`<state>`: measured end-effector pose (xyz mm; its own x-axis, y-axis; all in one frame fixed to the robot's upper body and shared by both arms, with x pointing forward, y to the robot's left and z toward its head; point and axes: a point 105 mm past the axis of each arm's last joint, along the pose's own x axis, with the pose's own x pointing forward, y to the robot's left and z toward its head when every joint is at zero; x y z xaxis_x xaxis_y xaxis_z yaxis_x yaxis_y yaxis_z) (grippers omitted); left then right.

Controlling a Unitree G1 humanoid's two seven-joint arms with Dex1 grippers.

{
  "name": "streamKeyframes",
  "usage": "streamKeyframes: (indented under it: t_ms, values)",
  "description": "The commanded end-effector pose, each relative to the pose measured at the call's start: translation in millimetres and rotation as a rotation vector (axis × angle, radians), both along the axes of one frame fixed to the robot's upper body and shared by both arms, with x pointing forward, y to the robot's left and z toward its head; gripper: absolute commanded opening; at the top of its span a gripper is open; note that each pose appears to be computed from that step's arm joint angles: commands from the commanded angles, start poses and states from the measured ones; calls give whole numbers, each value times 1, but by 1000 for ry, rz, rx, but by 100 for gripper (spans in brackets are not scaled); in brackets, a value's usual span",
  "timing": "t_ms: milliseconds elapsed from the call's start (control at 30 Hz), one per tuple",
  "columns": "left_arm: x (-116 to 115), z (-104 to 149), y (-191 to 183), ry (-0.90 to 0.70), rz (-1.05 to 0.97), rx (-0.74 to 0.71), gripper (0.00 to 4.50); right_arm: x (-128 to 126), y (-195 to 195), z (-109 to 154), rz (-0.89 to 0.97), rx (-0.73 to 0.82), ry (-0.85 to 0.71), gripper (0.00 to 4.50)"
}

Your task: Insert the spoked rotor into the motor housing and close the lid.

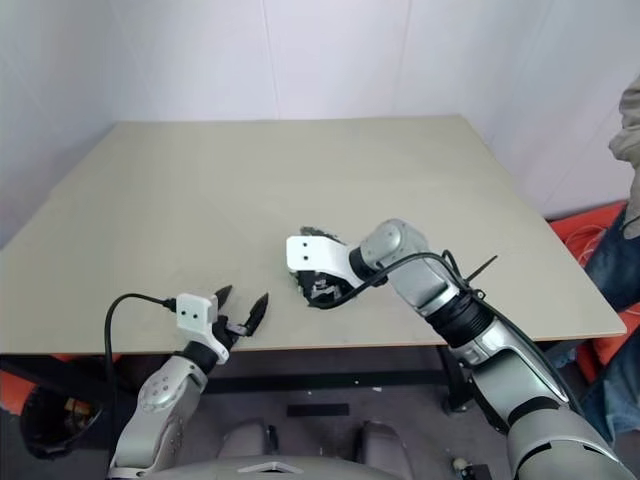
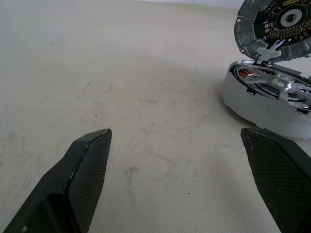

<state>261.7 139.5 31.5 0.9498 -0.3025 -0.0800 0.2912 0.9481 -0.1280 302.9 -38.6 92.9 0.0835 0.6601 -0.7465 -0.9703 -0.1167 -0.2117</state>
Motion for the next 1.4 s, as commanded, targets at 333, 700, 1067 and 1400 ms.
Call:
streamKeyframes:
  t_ms: [333,700,1067,1400]
  values:
    - [1,12,0,-55,0,-5,450,18,-1,-15,-36,-38,-35,230]
    - [1,11,1,-55,6,-4,450,25,-9,-14,-47,-60,-57,64]
    - [2,12,0,-57,8,-5,450,27,-9,-7,-127,-54,-58,0]
    - [3,14,-1,-59,3,-11,450,12,-30,1,-329,-66,72,0]
